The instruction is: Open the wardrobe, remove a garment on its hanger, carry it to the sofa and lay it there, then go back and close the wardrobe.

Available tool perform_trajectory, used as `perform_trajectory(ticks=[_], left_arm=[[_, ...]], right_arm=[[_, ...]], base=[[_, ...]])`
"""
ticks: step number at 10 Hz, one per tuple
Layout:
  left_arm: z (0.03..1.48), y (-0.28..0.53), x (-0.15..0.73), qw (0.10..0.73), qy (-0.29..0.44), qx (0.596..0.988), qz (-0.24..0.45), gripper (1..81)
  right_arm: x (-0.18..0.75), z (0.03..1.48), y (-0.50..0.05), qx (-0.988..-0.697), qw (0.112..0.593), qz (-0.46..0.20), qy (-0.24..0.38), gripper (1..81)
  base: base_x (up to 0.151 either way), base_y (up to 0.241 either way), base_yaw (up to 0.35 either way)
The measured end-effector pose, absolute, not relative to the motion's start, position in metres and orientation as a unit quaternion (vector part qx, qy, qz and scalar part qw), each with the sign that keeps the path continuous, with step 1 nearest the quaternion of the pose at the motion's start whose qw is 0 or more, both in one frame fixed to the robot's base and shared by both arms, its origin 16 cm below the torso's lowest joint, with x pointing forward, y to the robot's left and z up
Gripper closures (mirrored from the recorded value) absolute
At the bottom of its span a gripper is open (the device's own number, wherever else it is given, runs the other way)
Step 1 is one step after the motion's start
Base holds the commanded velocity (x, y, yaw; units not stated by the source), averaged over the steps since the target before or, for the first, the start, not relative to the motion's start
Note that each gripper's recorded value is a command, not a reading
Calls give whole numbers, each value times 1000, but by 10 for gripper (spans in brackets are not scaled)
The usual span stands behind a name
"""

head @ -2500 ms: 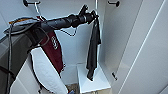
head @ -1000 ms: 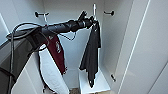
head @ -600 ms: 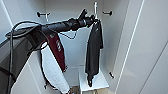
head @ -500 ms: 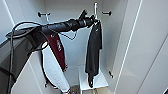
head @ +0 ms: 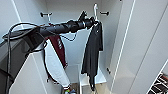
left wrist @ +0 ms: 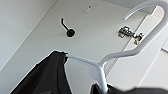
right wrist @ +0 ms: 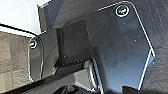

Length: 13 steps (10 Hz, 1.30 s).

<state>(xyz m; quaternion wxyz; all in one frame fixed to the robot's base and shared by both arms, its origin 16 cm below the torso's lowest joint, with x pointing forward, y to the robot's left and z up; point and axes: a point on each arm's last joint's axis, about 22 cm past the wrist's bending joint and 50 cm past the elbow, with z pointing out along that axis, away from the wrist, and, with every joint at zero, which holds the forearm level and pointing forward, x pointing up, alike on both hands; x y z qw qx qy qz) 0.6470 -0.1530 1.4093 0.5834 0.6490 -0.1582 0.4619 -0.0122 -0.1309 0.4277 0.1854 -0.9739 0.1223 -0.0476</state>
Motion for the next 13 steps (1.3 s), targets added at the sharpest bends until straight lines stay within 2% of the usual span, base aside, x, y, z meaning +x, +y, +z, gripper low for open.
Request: perform_trajectory(ticks=[3,7,13], left_arm=[[1374,-154,650,582,-149,666,442,811],[1374,-168,624,591,-170,662,429,811],[1305,-175,583,620,-186,669,367,811]], right_arm=[[-12,428,-131,-974,186,-48,122,10],[-20,428,-130,-974,186,-45,123,10],[-12,428,-131,-973,186,-52,123,10]], base=[[-130,0,0],[0,0,0],[0,0,0]])
